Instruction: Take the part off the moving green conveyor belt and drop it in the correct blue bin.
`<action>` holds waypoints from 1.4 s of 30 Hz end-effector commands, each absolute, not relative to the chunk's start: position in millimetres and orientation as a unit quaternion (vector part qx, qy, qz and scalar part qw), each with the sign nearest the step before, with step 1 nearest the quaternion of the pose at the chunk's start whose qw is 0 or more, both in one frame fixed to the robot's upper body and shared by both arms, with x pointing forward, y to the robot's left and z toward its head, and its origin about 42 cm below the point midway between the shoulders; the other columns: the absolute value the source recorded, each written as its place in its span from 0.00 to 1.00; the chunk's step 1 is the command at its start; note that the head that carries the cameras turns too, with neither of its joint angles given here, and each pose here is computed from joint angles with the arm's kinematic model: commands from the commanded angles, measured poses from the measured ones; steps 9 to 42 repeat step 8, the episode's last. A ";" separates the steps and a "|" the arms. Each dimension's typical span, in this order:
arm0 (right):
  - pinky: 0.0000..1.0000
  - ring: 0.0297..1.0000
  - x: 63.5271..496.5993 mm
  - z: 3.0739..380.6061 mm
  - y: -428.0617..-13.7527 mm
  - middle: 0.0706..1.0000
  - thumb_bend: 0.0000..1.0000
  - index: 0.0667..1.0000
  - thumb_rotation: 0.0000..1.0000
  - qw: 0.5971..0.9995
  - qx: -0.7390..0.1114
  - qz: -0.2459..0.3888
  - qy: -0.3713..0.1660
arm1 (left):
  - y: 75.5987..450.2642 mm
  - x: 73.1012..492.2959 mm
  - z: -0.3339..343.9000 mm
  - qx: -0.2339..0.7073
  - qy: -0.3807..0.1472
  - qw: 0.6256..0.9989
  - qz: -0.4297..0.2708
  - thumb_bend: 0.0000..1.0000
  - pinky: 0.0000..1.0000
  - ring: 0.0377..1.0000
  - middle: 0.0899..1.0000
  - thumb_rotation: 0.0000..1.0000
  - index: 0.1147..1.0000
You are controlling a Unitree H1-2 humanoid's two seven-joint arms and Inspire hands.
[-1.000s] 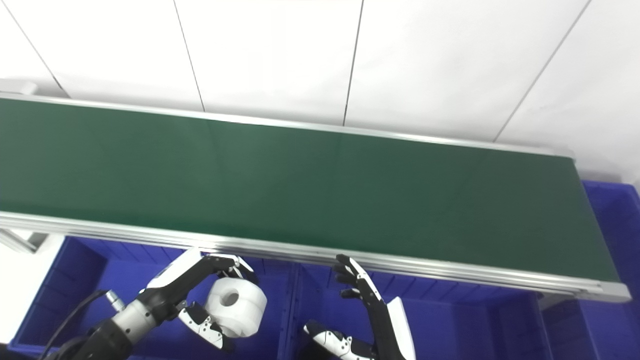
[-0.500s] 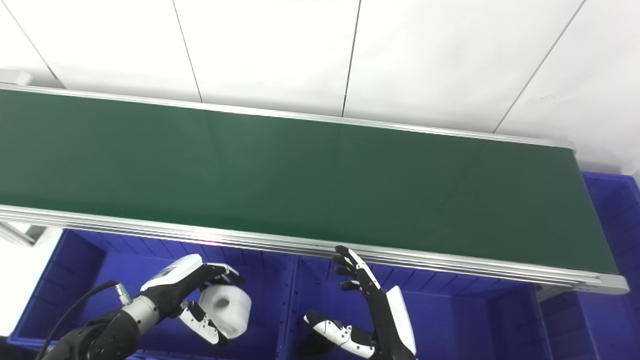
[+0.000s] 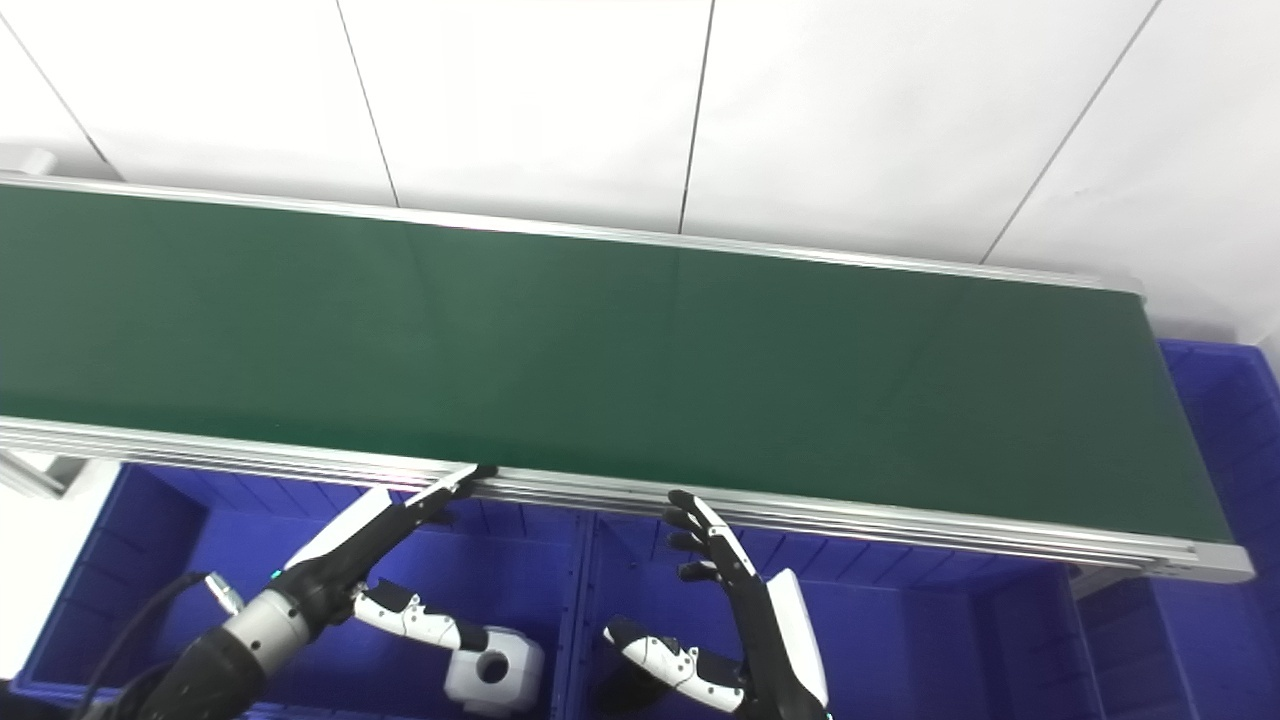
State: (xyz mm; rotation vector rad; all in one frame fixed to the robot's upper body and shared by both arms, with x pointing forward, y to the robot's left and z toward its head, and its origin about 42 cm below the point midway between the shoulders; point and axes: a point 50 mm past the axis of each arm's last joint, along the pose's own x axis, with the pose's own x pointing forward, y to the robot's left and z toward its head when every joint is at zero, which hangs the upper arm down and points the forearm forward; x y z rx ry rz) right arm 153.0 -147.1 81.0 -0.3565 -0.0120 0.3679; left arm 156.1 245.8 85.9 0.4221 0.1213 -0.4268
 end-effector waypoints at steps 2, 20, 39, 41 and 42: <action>0.71 0.81 152.7 91.0 -146.2 0.85 0.66 0.90 0.46 0.968 -0.176 0.180 -0.015 | 238.0 149.3 99.5 0.170 0.010 0.962 -0.212 0.78 0.89 0.95 0.98 0.44 0.95; 0.73 0.82 152.4 91.4 -147.6 0.86 0.66 0.90 0.46 0.965 -0.184 0.186 0.005 | 228.1 139.2 91.1 0.182 -0.017 0.957 -0.224 0.76 0.85 0.94 0.97 0.39 0.95; 0.73 0.82 152.4 91.4 -147.6 0.86 0.66 0.90 0.46 0.965 -0.184 0.186 0.005 | 228.1 139.2 91.1 0.182 -0.017 0.957 -0.224 0.76 0.85 0.94 0.97 0.39 0.95; 0.73 0.82 152.4 91.4 -147.6 0.86 0.66 0.90 0.46 0.965 -0.184 0.186 0.005 | 228.1 139.2 91.1 0.182 -0.017 0.957 -0.224 0.76 0.85 0.94 0.97 0.39 0.95; 0.73 0.82 152.4 91.4 -147.6 0.86 0.66 0.90 0.46 0.965 -0.184 0.186 0.005 | 228.1 139.2 91.1 0.182 -0.017 0.957 -0.224 0.76 0.85 0.94 0.97 0.39 0.95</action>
